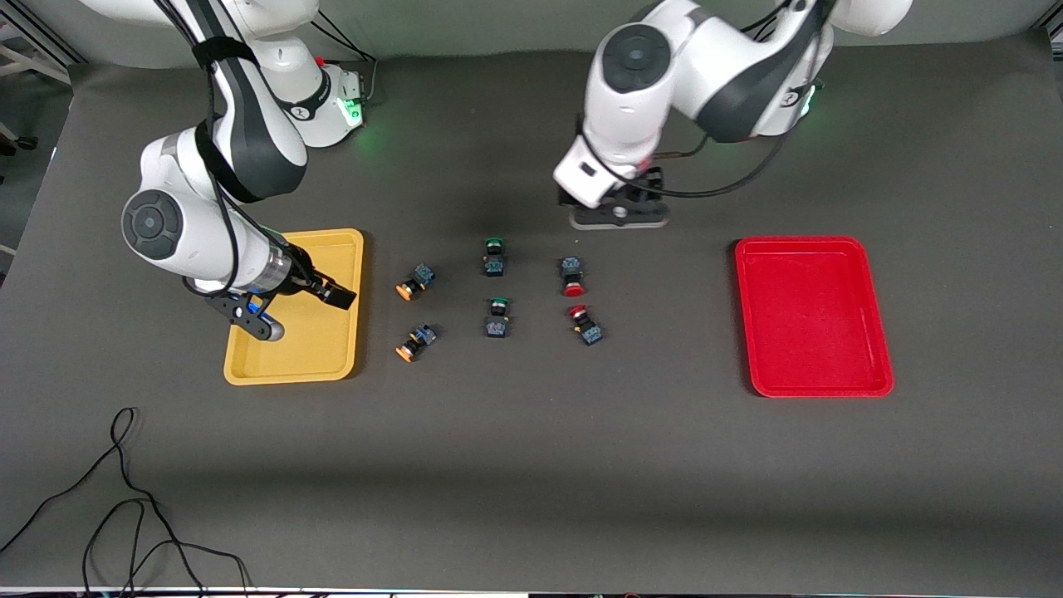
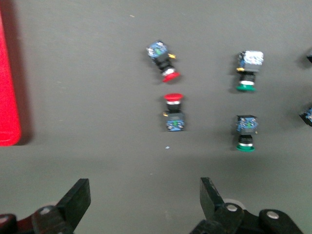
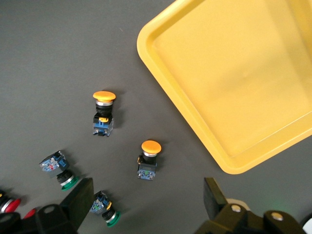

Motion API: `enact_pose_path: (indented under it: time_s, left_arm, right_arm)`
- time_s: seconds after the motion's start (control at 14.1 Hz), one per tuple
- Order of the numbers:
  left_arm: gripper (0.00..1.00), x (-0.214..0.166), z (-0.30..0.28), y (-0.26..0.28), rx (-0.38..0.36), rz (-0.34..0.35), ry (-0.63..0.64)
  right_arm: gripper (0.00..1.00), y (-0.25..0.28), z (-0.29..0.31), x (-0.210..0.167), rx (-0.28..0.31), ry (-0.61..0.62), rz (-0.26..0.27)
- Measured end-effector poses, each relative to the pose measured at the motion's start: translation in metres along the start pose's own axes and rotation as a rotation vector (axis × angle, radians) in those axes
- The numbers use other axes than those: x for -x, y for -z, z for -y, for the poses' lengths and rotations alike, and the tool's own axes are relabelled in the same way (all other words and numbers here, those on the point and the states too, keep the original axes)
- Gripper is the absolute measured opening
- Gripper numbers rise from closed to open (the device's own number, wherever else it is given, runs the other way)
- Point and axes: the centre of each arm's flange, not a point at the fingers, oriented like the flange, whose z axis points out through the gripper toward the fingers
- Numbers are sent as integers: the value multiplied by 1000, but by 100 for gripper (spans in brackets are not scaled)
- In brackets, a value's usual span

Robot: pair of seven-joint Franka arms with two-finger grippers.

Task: Place red and yellow buttons in trays
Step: 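Grasp the yellow button with the right gripper while the left gripper grasps red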

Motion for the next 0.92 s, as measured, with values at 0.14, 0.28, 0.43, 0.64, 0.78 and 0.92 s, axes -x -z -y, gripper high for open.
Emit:
enact_pose_path:
  time_s: [0.14, 0.28, 0.43, 0.64, 0.78, 0.92]
  left_arm:
    - [100, -1, -19, -36, 11, -11, -16]
    - [100, -13, -29, -80, 19, -18, -13]
    - [100, -22, -31, -121, 22, -23, 3]
    - [100, -22, -29, -182, 28, -31, 25]
    - [100, -22, -27, -216, 26, -32, 37]
    - [100, -23, -26, -242, 24, -31, 42]
  right_arm:
    - [100, -6, -2, 0, 2, -2, 1]
    - [100, -5, -2, 0, 0, -3, -1]
    - [100, -6, -2, 1, 2, -4, 1]
    - [100, -21, -4, 5, 12, -54, 7]
    - [100, -45, 0, 18, 16, -102, -2]
    - [100, -77, 6, 38, 8, -128, -27]
